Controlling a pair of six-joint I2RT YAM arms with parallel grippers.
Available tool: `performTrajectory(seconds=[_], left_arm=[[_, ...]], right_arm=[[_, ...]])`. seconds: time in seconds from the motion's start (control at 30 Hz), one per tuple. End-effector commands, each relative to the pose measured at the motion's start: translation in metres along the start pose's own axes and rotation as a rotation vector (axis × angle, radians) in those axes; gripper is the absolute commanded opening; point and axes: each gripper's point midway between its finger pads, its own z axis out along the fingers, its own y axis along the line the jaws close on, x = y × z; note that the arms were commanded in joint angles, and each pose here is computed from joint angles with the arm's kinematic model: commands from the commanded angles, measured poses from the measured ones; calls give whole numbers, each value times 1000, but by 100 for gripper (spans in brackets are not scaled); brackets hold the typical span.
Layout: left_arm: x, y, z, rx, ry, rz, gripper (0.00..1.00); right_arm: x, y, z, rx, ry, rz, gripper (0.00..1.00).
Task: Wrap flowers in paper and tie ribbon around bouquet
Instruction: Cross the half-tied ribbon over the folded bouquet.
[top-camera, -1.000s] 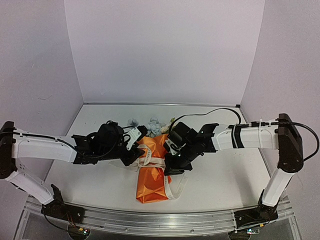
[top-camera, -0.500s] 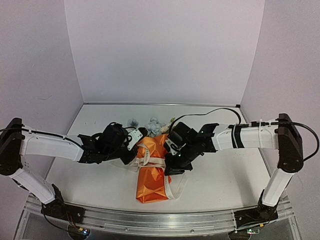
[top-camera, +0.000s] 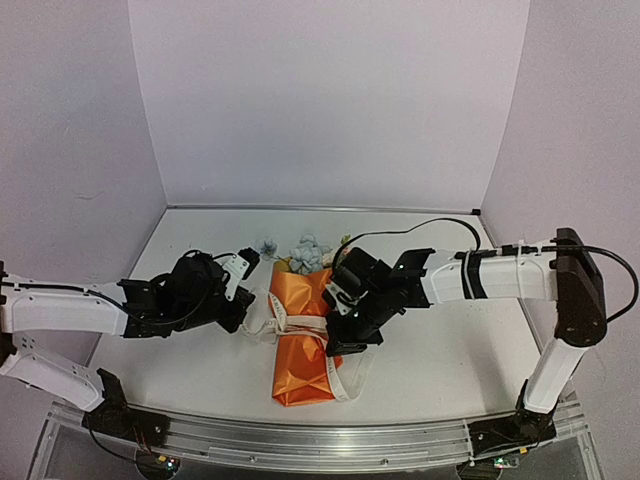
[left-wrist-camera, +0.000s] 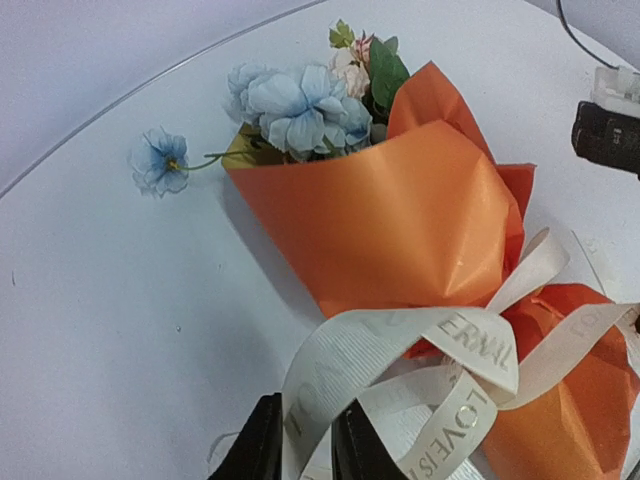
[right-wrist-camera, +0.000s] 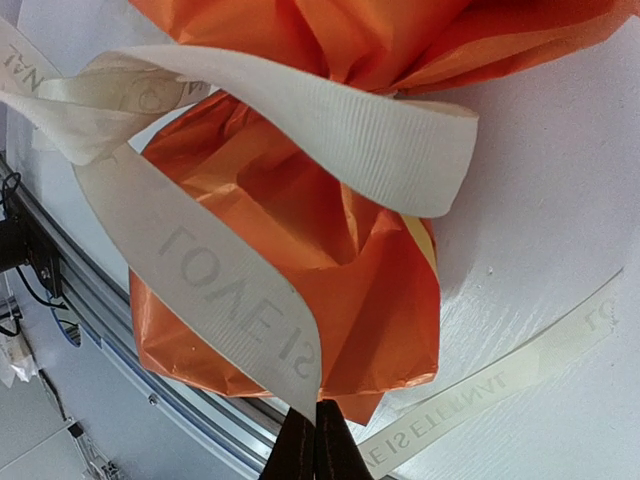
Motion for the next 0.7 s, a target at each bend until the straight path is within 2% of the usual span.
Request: performTrajectory(seconds=[0.0, 0.1, 0.2, 0.33, 0.5, 0.67], left_arm=[[4, 13, -16, -37, -5, -144, 32], [-24, 18, -35, -32, -105, -163, 46], [-57, 14, -52, 21, -201, -131, 52], [-78, -23, -52, 208, -228, 23, 46], [-63, -72, -15, 412, -71, 175, 36], [-59, -98, 3, 523, -36, 270, 37]], right_arm=[[-3, 13, -3, -8, -1, -36, 0], [-2, 12, -3, -2, 0, -43, 0], [-2, 10, -3, 6, -1, -47, 0], [0, 4, -3, 25, -11, -63, 0], [-4, -1, -1, 30, -48, -91, 0], [-5, -1, 2, 15, -69, -102, 0]])
